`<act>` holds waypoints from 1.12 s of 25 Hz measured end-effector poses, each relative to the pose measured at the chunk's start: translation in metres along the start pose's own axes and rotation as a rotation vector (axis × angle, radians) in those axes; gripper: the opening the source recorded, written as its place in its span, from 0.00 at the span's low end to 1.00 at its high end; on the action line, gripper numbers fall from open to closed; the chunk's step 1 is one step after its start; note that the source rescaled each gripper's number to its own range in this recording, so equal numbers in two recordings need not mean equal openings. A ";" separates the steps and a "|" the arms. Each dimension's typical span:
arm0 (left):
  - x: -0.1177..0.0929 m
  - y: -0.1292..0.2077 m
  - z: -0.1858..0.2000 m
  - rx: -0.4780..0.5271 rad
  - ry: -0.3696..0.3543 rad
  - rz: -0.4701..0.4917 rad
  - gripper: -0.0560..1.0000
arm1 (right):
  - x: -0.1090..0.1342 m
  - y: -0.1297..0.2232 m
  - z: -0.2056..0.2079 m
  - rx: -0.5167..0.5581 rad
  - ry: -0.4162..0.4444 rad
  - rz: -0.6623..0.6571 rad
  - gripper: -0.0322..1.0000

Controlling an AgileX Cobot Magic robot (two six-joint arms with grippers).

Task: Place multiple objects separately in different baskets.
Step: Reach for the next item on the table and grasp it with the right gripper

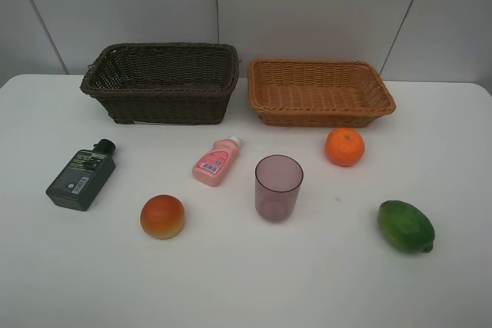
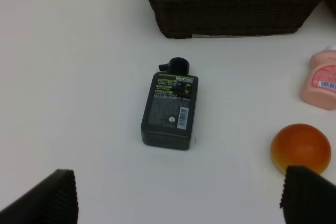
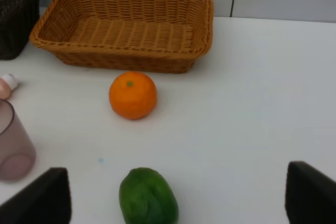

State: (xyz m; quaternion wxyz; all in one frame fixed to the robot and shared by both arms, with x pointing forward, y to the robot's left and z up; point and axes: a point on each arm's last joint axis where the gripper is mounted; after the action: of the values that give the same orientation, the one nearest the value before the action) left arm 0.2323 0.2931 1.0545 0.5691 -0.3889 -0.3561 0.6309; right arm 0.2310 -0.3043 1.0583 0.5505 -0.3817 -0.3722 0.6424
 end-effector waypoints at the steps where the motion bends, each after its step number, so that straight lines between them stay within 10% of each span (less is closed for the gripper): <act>1: 0.000 0.000 0.000 0.000 0.000 0.000 1.00 | 0.000 0.000 0.000 0.000 0.000 0.000 0.71; 28: 0.000 0.000 0.000 0.000 0.000 0.000 1.00 | 0.000 0.000 0.000 0.000 0.000 0.000 0.71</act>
State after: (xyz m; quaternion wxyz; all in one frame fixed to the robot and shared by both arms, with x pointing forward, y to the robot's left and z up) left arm 0.2323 0.2931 1.0545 0.5691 -0.3889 -0.3561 0.6309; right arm 0.2310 -0.3043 1.0583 0.5505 -0.3817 -0.3722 0.6424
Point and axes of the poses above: a point on each arm's last joint axis where the gripper is mounted, z pointing back along that axis away from the gripper, x along the wrist's bending axis when the last joint is at zero, y = z × x, and after that the axes turned 4 degrees about z, right-handed
